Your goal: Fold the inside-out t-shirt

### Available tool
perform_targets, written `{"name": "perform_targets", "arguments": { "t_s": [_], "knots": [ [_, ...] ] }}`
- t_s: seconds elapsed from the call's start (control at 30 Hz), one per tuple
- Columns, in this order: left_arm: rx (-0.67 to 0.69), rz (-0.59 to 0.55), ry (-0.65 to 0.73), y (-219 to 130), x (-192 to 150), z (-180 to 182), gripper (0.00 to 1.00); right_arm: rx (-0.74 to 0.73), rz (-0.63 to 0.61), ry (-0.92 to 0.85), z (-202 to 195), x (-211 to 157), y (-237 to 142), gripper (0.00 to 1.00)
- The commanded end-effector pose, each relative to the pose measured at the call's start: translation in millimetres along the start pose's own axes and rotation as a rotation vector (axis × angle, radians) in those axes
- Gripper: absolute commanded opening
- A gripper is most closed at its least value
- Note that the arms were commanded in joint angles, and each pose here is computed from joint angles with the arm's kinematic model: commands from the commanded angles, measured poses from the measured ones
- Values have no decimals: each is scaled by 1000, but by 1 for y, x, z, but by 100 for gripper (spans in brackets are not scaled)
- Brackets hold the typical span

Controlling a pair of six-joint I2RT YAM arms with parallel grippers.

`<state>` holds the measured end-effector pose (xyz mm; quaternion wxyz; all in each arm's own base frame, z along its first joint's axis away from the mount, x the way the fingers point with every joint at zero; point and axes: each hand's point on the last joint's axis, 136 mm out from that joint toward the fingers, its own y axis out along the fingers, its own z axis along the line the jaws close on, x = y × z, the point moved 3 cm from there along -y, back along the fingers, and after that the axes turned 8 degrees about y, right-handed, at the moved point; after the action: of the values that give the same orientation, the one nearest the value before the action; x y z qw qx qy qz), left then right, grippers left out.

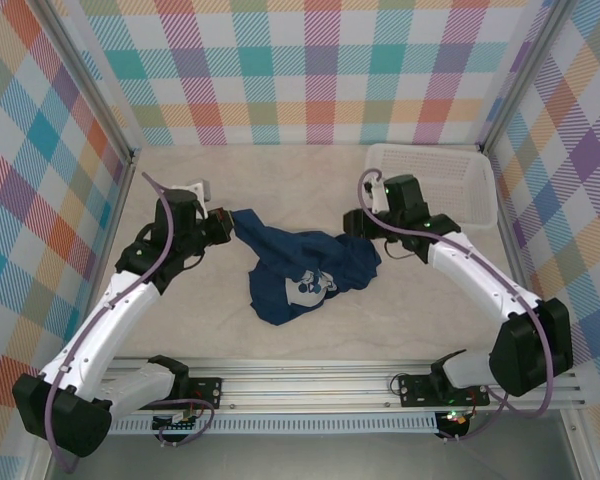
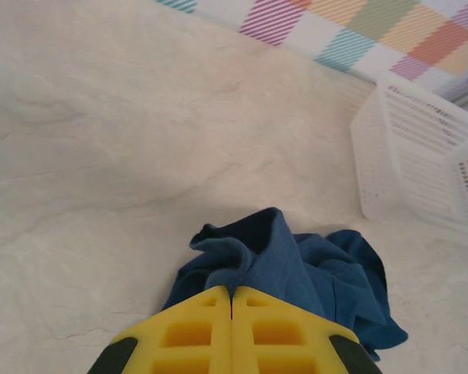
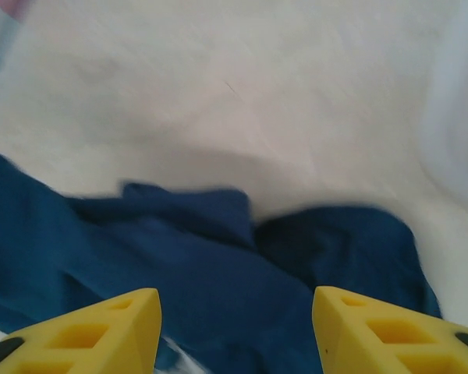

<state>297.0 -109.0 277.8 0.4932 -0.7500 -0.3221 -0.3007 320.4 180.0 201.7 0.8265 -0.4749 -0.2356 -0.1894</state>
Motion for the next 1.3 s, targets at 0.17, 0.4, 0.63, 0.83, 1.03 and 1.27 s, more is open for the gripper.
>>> {"name": "perform_targets", "arguments": {
  "t_s": [0.17, 0.4, 0.63, 0.83, 1.03, 1.27],
  "knots": [
    [41, -128, -67, -34, 37, 12, 0, -109, 294, 150, -47, -74, 50, 57],
    [50, -224, -70, -57, 71, 6, 0, -34, 273, 148, -38, -69, 58, 13],
    [40, -414, -62, -102, 134, -10, 0, -115, -227, -112, -3, 41, -61, 0],
    [27, -514, -31, -128, 175, -24, 0, -67, -453, -187, 31, 83, -137, 0],
    [81, -567, -4, -140, 203, -18, 0, -123, -528, -237, 36, 102, -168, 0],
    [143, -621, -14, -163, 236, -2, 0, -34, -416, -211, 51, 90, -163, 0]
  ]
}}
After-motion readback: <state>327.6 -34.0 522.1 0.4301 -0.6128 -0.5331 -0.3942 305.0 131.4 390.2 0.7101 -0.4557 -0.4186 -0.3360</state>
